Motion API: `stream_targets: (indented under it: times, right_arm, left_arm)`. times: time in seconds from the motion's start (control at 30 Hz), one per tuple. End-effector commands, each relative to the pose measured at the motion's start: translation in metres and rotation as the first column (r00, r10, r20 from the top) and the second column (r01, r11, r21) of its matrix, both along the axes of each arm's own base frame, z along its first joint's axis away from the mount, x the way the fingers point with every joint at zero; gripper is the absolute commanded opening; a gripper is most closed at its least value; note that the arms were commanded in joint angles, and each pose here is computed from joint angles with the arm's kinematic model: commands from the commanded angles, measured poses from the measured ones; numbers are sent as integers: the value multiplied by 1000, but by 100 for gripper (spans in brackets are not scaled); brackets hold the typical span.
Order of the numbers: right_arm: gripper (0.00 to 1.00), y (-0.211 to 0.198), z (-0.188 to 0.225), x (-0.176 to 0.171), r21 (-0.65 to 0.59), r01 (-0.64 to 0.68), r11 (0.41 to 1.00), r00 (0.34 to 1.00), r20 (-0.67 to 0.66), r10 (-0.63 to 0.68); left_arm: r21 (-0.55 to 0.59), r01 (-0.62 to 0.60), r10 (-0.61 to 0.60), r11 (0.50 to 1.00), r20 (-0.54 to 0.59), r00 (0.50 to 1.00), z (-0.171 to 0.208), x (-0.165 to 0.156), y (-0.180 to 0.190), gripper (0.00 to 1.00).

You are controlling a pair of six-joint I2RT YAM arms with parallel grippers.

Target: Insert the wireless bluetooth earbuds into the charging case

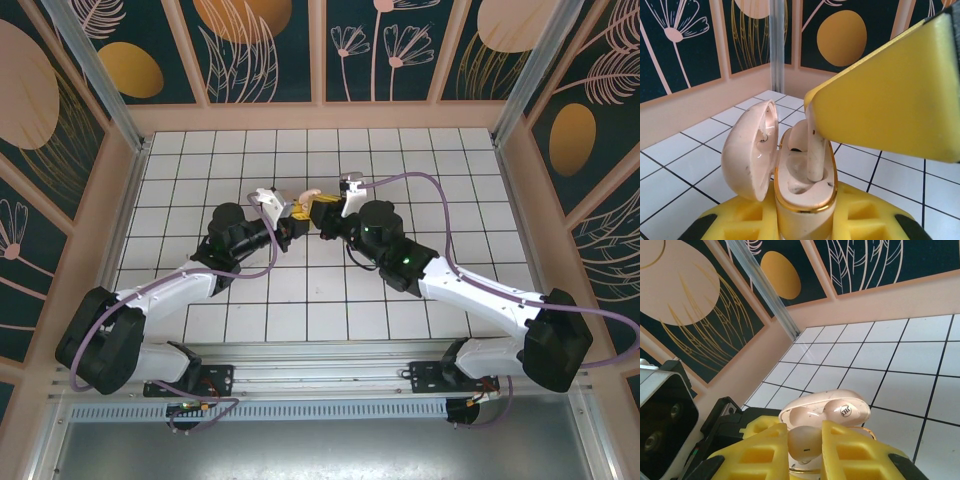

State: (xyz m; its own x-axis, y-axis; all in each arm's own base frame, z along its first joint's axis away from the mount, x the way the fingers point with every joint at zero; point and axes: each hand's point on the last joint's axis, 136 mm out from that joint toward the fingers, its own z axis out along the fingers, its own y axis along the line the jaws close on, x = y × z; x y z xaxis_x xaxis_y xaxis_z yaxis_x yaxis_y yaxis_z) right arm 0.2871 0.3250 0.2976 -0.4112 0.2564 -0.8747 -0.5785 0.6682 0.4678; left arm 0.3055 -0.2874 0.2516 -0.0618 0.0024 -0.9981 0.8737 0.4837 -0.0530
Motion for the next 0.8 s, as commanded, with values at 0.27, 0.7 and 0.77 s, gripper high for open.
stream_targets:
  times: [0.27, 0.7, 0.77]
  right_arm:
    - [18, 12, -5, -10, 10, -72, 997, 997, -21, 72]
    - [18, 1, 3, -12, -1, -48, 999, 999, 6, 48]
    - [18, -6, 12, -14, 18, -40, 999, 999, 26, 40]
  left_arm:
    - [-93, 11, 5, 996, 173, 985, 56, -8, 3, 15]
    - [-60, 7, 6, 998, 217, 976, 49, -13, 6, 15]
    - [-49, 0, 12, 999, 241, 971, 45, -14, 7, 15]
